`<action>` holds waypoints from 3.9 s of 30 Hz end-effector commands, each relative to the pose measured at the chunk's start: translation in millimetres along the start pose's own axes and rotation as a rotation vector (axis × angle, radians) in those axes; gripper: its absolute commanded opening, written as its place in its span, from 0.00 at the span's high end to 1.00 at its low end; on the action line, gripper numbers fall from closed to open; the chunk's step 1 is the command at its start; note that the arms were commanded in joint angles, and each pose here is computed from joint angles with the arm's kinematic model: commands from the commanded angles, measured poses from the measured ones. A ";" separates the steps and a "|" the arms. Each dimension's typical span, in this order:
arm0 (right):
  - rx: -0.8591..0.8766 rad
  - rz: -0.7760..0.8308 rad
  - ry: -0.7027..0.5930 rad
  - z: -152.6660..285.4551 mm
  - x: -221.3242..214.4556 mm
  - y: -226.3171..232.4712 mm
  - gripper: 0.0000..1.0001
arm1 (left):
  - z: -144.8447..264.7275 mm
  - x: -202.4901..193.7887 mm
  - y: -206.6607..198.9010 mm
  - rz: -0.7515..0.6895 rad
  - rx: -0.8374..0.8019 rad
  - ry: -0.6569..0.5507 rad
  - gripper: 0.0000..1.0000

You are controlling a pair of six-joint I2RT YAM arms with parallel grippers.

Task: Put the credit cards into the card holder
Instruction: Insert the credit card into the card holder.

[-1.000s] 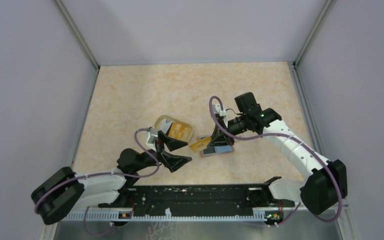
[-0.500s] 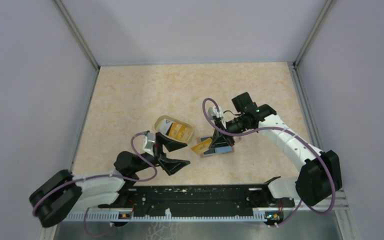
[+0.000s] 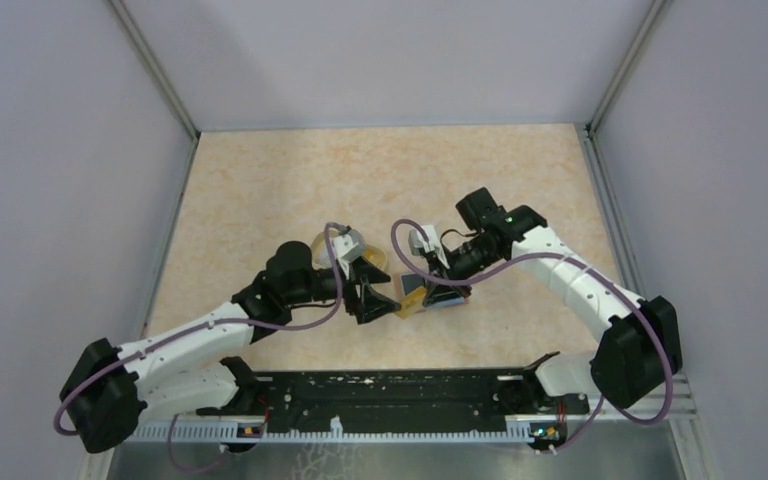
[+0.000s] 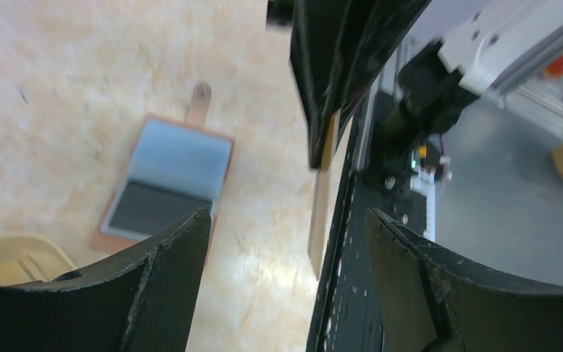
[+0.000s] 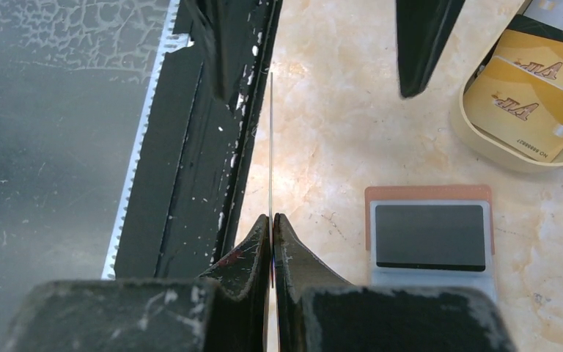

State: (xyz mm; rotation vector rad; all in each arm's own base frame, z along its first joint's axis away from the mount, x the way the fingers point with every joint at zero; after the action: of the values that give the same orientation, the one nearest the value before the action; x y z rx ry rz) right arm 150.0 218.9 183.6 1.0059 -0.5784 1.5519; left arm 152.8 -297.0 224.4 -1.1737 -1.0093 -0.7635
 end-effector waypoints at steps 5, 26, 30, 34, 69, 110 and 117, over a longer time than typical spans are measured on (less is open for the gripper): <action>0.030 0.061 0.009 -2.2 10.3 0.2 1.00 | -11.4 -24.7 -5.6 -0.062 -0.136 0.100 0.22; -0.106 -0.050 -0.180 25.3 35.4 -18.9 0.40 | 4.9 -22.0 -5.7 0.208 -0.095 -0.209 1.00; -0.082 -0.040 -0.295 22.9 46.9 -12.1 0.37 | 18.4 -2.9 -10.1 0.275 -0.122 -0.394 1.00; 0.007 -0.131 -0.375 13.5 48.0 -11.8 0.39 | 28.6 23.5 -16.8 0.265 -0.171 -0.553 1.00; 0.129 -0.040 -0.122 -28.9 23.0 3.7 1.00 | 14.4 21.8 -18.5 0.182 -0.170 -0.361 0.27; 0.176 -0.014 -0.007 -40.6 13.8 10.8 1.00 | -1.9 -14.7 -22.3 0.067 -0.210 0.195 0.63; 0.182 -0.022 -0.004 -41.9 12.6 11.4 1.00 | -3.2 -15.3 -21.7 0.069 -0.212 0.201 0.74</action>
State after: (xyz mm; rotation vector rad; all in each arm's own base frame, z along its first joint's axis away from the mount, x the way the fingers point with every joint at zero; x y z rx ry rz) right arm 122.8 248.7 161.3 1.1258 -0.3856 1.5780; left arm 126.6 -303.0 207.3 -1.2599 -0.7127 -0.8955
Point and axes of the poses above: each gripper's point midway between its finger pads, its own z axis back along the fingers, its own y axis along the line the jaws close on, x = y × z, the point moved 2 cm from there along z, back along the fingers, and after that the axes turned 4 degrees about z, right-handed, at the moved point
